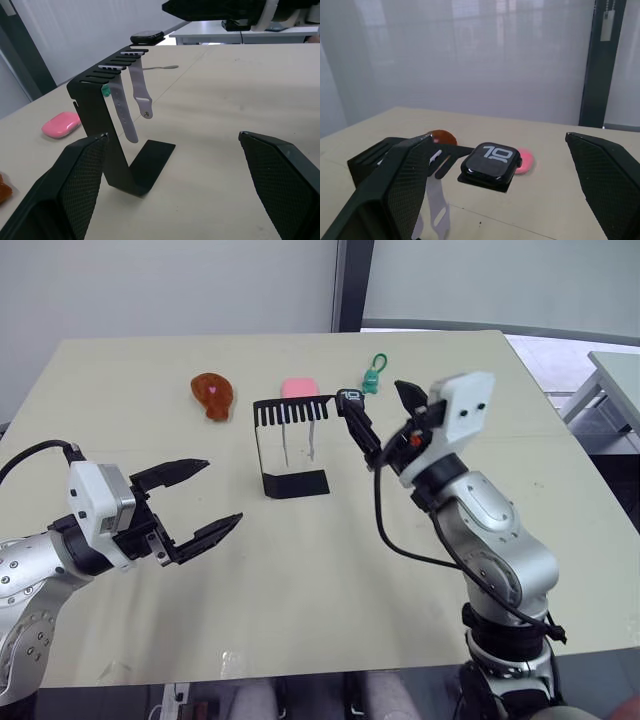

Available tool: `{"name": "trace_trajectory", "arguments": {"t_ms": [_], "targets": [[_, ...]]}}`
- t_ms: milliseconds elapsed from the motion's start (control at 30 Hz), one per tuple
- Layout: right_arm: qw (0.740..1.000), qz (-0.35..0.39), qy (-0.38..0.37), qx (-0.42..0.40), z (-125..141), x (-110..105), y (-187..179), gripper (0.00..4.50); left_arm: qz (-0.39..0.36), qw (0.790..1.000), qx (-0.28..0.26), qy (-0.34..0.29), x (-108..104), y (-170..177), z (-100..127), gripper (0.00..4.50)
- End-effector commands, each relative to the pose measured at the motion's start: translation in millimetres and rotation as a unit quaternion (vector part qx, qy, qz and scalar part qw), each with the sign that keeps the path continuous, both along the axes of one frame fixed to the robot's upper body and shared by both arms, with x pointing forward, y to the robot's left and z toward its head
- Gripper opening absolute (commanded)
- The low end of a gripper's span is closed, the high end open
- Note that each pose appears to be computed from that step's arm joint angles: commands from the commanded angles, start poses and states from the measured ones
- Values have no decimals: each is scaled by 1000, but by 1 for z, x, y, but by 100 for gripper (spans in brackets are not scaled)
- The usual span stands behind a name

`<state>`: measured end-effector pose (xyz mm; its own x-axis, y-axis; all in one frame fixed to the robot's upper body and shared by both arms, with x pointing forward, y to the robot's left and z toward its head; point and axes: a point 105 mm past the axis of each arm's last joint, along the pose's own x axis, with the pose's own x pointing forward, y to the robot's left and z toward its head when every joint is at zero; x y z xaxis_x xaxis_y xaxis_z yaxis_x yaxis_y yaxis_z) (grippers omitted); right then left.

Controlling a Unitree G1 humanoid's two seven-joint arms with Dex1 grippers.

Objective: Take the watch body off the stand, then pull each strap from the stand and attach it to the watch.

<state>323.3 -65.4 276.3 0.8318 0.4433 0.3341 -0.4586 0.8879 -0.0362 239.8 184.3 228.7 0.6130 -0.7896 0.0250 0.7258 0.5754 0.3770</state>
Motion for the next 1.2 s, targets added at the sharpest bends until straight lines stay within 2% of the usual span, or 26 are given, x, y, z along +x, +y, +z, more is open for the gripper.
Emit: {"name": "trace_trajectory", "arguments": {"t_ms": [33, 167, 333, 567, 1200], "targets": [[999, -33, 5, 8, 10, 8, -2, 450, -15, 1000, 1, -16, -2, -5, 5, 449], [999, -33, 10, 22, 19, 13, 6, 450, -28, 999, 4, -18, -3, -8, 5, 449], [999, -25, 18, 15, 19, 13, 19, 450, -35, 998, -9, -53, -4, -12, 21, 449], [999, -9, 30, 18, 18, 13, 27, 450, -21, 997, -27, -64, -1, -8, 30, 449], [998, -8, 57, 25, 9, 16, 33, 450, 0, 997, -31, -66, 2, -3, 27, 449]]}}
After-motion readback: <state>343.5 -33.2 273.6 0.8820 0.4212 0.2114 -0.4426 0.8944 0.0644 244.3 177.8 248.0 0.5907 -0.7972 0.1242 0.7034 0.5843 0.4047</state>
